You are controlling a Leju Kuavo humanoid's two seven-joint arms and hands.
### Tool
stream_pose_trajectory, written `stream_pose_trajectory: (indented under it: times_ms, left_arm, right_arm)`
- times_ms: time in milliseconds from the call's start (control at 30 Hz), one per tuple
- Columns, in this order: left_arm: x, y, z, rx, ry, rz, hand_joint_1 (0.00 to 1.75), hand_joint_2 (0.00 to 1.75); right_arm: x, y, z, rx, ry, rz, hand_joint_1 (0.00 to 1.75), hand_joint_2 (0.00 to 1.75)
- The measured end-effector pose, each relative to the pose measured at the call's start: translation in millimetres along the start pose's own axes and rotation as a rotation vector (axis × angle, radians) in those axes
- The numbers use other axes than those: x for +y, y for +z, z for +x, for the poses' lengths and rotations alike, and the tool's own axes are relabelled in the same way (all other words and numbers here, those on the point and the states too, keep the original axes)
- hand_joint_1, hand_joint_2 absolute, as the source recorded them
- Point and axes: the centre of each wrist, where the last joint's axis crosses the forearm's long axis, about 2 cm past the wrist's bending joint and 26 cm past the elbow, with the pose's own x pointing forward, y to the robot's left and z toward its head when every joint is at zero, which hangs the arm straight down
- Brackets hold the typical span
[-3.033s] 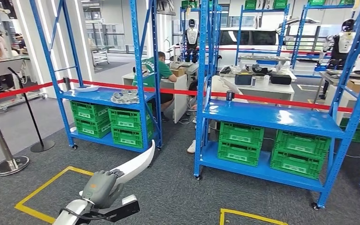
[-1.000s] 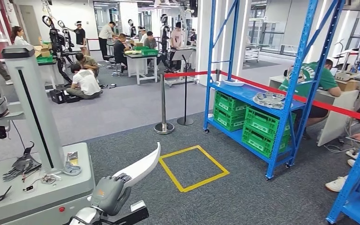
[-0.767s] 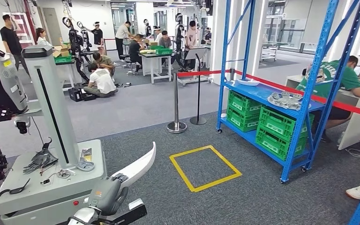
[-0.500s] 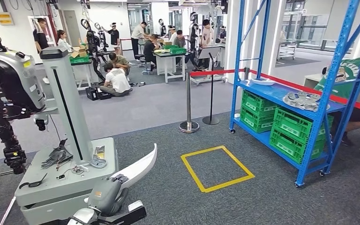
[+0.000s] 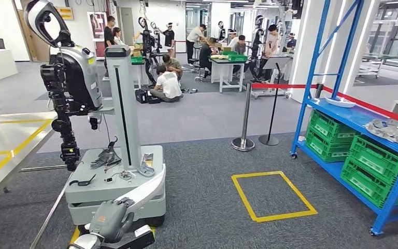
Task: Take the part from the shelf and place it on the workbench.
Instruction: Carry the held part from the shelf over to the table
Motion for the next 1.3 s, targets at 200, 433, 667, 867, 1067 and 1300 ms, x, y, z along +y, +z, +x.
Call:
stream_pose_trajectory:
  times_ms: [200, 433, 667, 867, 1067, 1300]
  left_arm:
    - [-1.6, 2.0, -2.3, 0.002, -0.001, -0.011, 1.75, 1.75]
    - [-0.3, 2.5, -6.7, 0.008, -0.009, -0.032, 1.75, 1.75]
    - [-4.7, 5.2, -7.5, 0.019, 0.002, -0.051, 1.75, 1.75]
    - [-0.8, 2.5, -7.6, 0.029, 0.015, -0.020, 1.75, 1.75]
    - [-7.7, 2.2, 2.8, 0.027, 0.038, -0.025, 1.75, 1.75]
    - [-6.6, 0.5, 4.5, 0.034, 0.041, -0.022, 1.75, 1.75]
  right_arm:
    - [1.6, -0.7, -0.7, -0.004, -0.016, 0.003, 0.00, 0.00]
    - [7.2, -3.3, 3.6, -0.029, -0.028, 0.011, 0.00, 0.00]
    - [10.3, -4.7, 4.8, -0.036, -0.027, 0.017, 0.00, 0.00]
    - [11.0, -5.1, 7.1, -0.039, -0.026, 0.019, 0.00, 0.00]
    - [11.7, -5.3, 4.7, -0.022, -0.027, 0.021, 0.00, 0.00]
    - [10.9, -5.0, 6.9, -0.025, -0.023, 0.019, 0.00, 0.00]
